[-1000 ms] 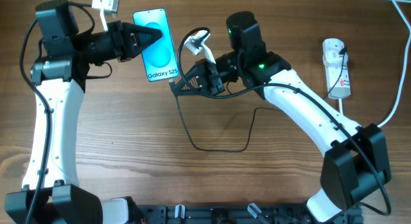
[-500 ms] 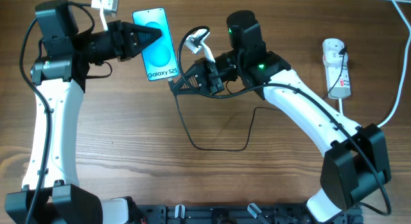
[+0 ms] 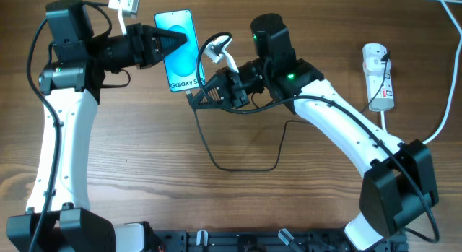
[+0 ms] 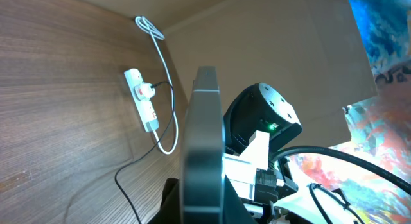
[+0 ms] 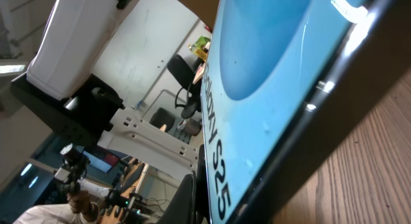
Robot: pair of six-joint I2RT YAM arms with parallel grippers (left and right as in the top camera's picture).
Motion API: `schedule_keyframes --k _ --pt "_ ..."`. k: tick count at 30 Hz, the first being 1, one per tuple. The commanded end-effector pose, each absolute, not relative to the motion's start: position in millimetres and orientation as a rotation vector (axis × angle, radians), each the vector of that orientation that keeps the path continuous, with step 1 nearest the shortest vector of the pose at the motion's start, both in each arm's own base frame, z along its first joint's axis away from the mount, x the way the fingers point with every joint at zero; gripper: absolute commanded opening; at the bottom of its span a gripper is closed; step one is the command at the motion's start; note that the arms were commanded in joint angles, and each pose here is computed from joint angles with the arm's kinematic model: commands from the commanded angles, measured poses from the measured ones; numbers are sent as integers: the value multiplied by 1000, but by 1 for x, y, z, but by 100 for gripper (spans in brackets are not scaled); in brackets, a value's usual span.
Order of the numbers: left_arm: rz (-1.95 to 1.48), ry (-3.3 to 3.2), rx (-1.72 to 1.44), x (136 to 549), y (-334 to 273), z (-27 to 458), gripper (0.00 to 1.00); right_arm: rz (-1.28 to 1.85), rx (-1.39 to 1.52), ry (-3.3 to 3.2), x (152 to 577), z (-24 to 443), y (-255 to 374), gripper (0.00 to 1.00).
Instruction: Plug charger to phone and switch on socket
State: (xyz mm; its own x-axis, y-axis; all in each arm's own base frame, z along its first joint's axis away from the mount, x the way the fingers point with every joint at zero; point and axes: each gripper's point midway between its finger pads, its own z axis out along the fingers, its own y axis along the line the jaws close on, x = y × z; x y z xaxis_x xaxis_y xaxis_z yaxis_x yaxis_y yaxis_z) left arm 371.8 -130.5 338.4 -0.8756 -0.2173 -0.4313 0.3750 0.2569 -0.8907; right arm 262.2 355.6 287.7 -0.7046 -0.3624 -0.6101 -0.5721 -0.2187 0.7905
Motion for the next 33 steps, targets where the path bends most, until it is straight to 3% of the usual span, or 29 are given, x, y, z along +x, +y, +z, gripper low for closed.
schedule_keyframes --k 1,33 --pt "-1677 2042 176 366 -134 348 4 2016 -1103 1872 265 292 358 4" --pt "-1684 2034 189 366 -134 349 4 1997 -1040 1893 281 293 346 4"
